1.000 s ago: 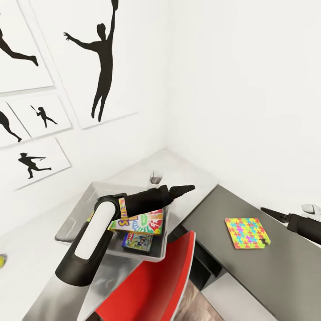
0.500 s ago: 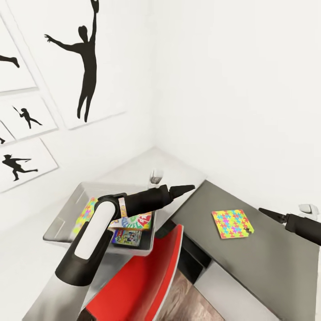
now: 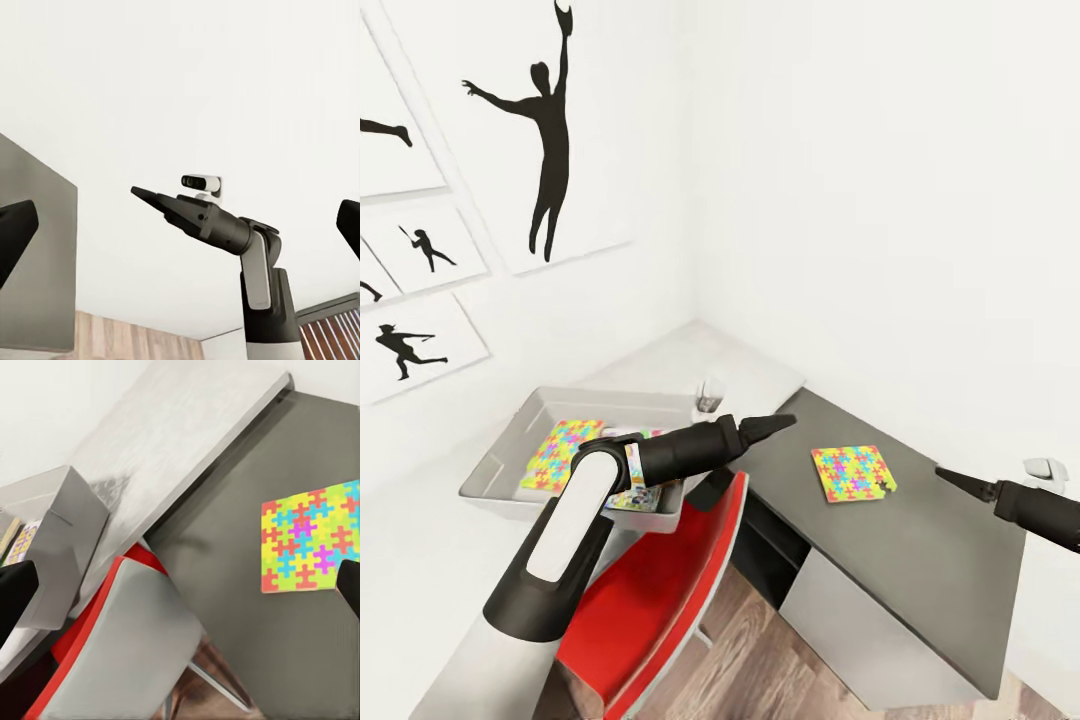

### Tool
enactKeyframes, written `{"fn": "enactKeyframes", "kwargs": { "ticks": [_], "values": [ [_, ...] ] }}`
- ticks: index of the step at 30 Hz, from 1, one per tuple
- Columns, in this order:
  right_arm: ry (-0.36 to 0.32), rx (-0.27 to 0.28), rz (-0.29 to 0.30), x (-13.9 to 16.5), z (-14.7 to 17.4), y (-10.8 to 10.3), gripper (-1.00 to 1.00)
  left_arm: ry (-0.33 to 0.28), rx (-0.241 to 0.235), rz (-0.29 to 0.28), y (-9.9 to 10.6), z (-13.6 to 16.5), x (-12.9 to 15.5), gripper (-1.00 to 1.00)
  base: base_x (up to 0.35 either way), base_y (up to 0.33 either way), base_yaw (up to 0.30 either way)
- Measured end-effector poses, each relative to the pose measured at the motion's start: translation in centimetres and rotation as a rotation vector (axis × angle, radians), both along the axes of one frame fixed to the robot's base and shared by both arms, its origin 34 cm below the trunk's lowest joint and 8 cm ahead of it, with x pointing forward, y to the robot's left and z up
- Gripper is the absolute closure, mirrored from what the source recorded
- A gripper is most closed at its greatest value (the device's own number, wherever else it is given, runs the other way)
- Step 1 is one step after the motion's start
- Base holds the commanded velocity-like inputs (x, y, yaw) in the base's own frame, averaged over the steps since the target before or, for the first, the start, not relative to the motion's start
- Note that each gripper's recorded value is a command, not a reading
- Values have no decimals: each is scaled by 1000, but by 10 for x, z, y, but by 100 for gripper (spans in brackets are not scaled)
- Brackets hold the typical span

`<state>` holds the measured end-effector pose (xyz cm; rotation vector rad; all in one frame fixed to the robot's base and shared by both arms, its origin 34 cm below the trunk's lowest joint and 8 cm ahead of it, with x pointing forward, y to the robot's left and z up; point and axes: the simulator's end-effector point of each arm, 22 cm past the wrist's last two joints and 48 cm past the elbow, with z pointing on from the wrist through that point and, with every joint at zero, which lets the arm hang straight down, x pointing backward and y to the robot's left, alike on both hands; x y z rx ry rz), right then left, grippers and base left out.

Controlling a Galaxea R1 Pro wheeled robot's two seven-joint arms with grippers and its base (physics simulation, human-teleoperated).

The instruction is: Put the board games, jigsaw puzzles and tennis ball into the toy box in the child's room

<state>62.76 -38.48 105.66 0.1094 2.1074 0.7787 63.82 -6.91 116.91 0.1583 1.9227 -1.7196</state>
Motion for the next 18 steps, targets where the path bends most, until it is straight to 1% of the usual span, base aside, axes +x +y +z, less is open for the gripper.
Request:
{"fn": "enactKeyframes", "kwargs": {
  "ticks": [5,9,18],
  "values": [
    [11,2,37,0,-4,16,-100,-4,1,1,1,2,-1,-100,-40,-22,0],
    [13,1,53,0,-4,22,-100,-8,3,3,2,4,-1,-100,-18,-10,0],
    [5,-1,67,-1,0,28,-100,-20,9,9,4,9,-2,-100,-6,-3,0]
  ]
}}
